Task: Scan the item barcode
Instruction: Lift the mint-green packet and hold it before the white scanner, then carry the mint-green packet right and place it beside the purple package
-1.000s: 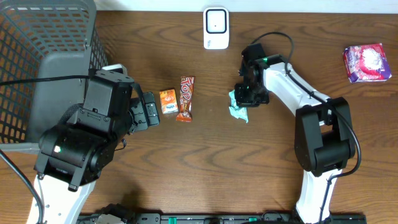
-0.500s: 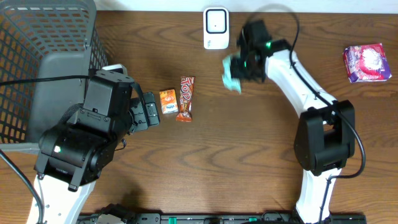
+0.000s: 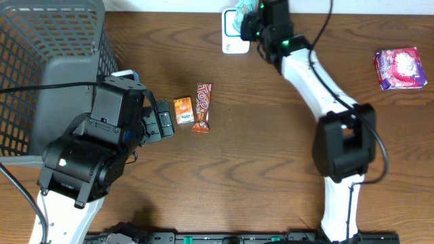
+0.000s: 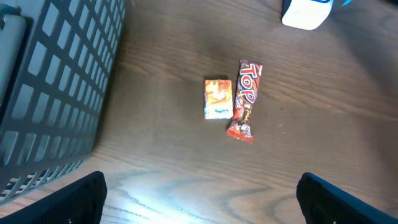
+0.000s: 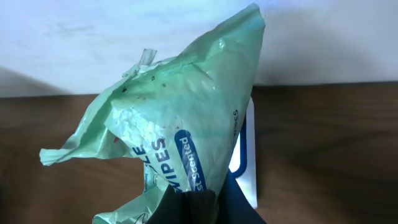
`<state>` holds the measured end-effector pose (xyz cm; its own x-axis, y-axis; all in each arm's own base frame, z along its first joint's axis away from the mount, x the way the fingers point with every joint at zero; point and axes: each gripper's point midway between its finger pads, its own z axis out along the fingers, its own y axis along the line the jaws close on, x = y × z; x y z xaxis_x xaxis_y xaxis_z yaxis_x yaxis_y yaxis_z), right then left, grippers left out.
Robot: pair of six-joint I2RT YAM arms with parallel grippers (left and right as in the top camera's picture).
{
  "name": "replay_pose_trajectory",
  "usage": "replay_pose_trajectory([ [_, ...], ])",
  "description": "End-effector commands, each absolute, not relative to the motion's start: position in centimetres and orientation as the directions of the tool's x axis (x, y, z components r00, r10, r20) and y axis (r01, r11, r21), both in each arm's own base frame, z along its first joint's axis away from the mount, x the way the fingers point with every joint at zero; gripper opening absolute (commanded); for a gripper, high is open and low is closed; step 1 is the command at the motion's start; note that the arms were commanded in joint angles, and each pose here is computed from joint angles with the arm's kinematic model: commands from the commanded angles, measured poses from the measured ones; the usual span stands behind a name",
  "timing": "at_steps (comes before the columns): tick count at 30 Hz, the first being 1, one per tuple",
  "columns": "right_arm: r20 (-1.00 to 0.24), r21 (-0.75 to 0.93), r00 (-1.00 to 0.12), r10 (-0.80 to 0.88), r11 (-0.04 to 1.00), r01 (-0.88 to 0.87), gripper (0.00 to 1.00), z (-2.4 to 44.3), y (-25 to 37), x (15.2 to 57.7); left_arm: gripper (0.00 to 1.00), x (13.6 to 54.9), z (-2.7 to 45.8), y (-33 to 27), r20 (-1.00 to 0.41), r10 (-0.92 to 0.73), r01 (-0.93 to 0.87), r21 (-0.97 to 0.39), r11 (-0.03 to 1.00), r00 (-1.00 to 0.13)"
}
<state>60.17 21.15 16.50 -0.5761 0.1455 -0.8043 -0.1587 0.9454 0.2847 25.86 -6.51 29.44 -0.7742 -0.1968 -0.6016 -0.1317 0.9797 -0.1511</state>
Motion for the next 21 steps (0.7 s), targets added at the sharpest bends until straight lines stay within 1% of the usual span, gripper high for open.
replay_pose_trajectory([
  [1,-0.801,0.249,-0.579,0.154,0.964,-0.088,0.01,13.4,20.9,61.0,0.98,25.8,29.6,-6.3,-0.605,-0.201,-0.138,-0.15,0.979,-0.77],
  [3,-0.805,0.246,-0.571,0.16,0.966,-0.076,0.01,13.8,20.3,61.1,0.98,25.8,29.6,-6.3,-0.605,-0.201,-0.138,-0.15,0.979,-0.77],
  [8,-0.843,0.232,-0.498,0.204,0.973,0.006,0.01,18.6,16.1,61.6,0.98,25.8,29.6,-6.3,-0.605,-0.201,-0.138,-0.15,0.979,-0.771],
  [11,-0.857,0.167,-0.47,0.213,0.976,0.139,0.01,21.2,10.8,60.8,0.98,25.8,29.6,-6.3,-0.605,-0.201,-0.138,-0.15,0.979,-0.77],
  [13,-0.858,0.094,-0.479,0.183,0.975,0.203,0.01,22.0,7.3,60.1,0.98,25.8,29.6,-6.3,-0.605,-0.201,-0.138,-0.15,0.979,-0.77],
  [15,-0.842,-0.004,-0.527,0.115,0.976,0.219,0.01,21.7,4.3,59.4,0.98,25.8,29.6,-6.3,-0.605,-0.201,-0.138,-0.15,0.979,-0.771],
  [16,-0.816,-0.084,-0.576,0.054,0.974,0.21,0.01,20.8,2.4,58.8,0.98,25.8,29.6,-6.3,-0.605,-0.201,-0.138,-0.15,0.979,-0.77],
  [17,-0.794,-0.13,-0.607,0.024,0.97,0.207,0.01,20.3,1.4,58.4,0.98,25.8,29.6,-6.3,-0.605,-0.201,-0.138,-0.15,0.979,-0.77],
  [19,-0.721,-0.241,-0.692,-0.025,0.946,0.217,0.01,18.4,-2.0,57.0,0.98,25.8,29.6,-6.3,-0.605,-0.201,-0.138,-0.15,0.979,-0.77],
  [21,-0.638,-0.316,-0.769,-0.048,0.926,0.204,0.01,16.3,-5.0,55.6,0.98,25.8,29.6,-6.3,-0.605,-0.201,-0.138,-0.15,0.979,-0.77],
])
